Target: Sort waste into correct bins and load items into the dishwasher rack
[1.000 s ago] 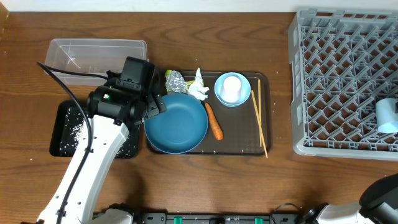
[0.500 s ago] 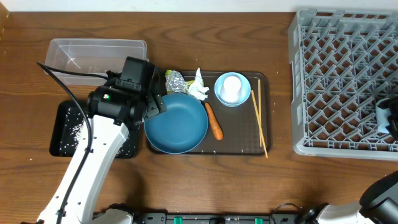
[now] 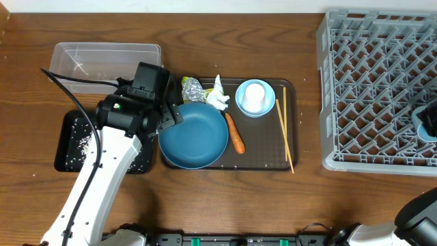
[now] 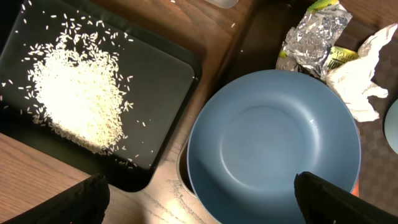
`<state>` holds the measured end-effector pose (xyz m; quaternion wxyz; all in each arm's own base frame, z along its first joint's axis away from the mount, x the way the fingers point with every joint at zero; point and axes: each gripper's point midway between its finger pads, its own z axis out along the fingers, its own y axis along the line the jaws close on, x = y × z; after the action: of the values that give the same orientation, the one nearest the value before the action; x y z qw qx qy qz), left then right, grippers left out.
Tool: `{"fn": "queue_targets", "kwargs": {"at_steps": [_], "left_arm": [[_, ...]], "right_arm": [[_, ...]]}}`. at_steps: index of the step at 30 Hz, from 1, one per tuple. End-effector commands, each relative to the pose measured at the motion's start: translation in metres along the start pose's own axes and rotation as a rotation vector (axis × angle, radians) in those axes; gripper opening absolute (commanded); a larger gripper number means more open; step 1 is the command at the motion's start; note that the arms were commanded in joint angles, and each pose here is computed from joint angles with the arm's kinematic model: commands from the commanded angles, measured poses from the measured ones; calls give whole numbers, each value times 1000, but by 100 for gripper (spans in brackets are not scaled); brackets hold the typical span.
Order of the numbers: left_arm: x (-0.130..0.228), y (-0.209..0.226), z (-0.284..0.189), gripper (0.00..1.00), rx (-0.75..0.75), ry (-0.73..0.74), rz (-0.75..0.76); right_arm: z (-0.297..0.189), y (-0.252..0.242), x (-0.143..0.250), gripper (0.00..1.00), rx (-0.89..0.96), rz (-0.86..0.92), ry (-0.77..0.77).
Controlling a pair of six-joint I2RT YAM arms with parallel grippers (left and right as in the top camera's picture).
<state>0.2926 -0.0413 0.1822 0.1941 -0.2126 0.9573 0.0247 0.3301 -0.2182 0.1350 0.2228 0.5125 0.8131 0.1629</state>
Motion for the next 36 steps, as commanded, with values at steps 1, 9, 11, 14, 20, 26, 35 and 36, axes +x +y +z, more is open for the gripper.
{"fn": "queue_targets", "kwargs": {"at_steps": [1, 9, 11, 14, 20, 26, 35, 36], "left_arm": [[-4, 4, -2, 98, -14, -18, -4], [-4, 4, -2, 98, -14, -18, -4], [-4, 4, -2, 98, -14, -18, -4], [-4, 4, -2, 98, -14, -18, -4], [-4, 4, -2, 98, -14, -18, -4], [-4, 4, -2, 98, -14, -18, -4], [-4, 4, -2, 98, -14, -18, -4], [-4, 4, -2, 98, -14, -18, -4]], "right_arm": [[-3, -6, -3, 2, 18, 11, -15], [-14, 61, -1, 1, -355, -121, 30], [-22, 81, 1, 1, -471, -207, 30], [-37, 109, 8, 1, -641, -377, 22], [-34, 130, 32, 1, -738, -553, 53], [-13, 153, 69, 1, -891, -658, 172], [17, 165, 90, 1, -1033, -674, 275], [18, 165, 89, 1, -1043, -675, 275]]}}
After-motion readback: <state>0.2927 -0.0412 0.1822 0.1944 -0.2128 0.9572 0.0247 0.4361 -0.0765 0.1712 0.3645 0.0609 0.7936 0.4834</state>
